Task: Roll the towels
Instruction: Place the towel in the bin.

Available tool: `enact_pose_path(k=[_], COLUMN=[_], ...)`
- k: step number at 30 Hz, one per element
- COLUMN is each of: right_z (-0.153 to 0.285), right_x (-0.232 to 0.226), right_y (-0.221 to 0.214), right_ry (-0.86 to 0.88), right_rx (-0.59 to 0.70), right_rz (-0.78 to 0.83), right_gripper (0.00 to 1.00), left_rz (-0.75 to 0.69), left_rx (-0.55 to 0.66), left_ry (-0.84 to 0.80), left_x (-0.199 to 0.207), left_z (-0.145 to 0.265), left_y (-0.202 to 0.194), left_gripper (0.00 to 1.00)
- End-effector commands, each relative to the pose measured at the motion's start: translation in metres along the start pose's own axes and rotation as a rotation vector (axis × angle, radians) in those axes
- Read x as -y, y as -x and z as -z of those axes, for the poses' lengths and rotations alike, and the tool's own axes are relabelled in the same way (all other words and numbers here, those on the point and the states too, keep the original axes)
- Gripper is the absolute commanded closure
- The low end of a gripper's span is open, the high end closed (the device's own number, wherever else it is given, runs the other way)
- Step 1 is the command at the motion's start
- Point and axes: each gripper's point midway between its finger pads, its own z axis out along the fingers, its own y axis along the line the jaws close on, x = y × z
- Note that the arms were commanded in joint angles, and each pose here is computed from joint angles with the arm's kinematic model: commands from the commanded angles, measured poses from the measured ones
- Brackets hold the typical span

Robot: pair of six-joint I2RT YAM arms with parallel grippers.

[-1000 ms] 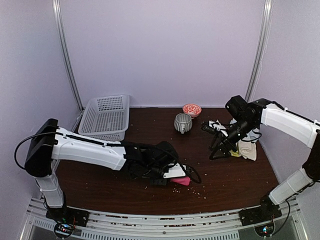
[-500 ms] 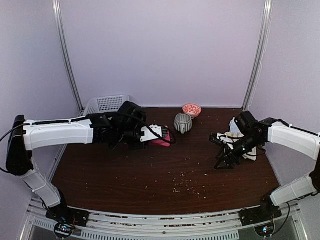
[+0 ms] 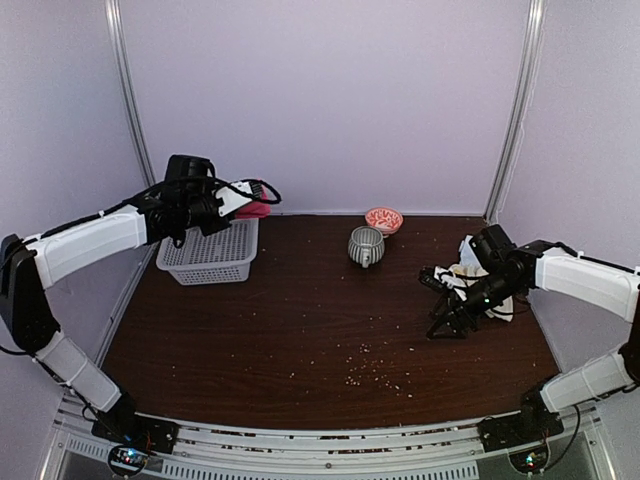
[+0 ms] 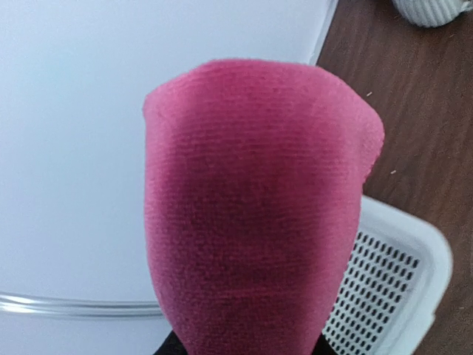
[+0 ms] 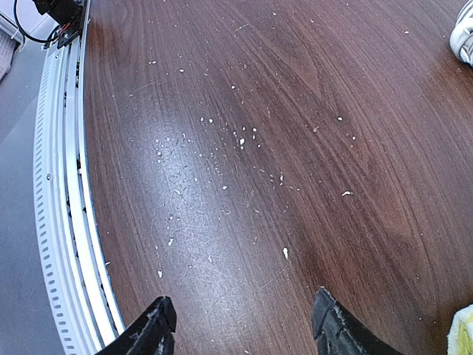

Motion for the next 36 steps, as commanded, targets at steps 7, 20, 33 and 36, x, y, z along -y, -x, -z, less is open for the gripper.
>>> enact_pose_path(k=[7, 20, 33, 36], right_z=[-0.003, -0.008, -0.013, -0.015], right_x=[0.000, 0.003, 0.005, 0.005], right_y=[-0.001, -0.006, -0.011, -0.012], right_ry=[0.029, 0.038, 0.048, 0.053], right_rx=[0.000, -0.024, -0.047, -0.055], right_rz=[0.009, -0.003, -0.011, -0.015], right_gripper=[0.36, 0.36, 0.37, 0.37], left_rz=[0.051, -0.084, -0.248, -0.208], left_rx=[-0.059, -0.116, -0.178, -0.174], left_ry=[0.142, 0.189, 0.172, 0.165], left_x=[-0.062, -0.090, -0.059, -0.051], left_z=[-0.101, -0.179, -0.228, -0.239], left_y=[-0.060, -0.098, -0.132, -0.140], left_gripper=[1.00, 1.00, 1.00, 1.00])
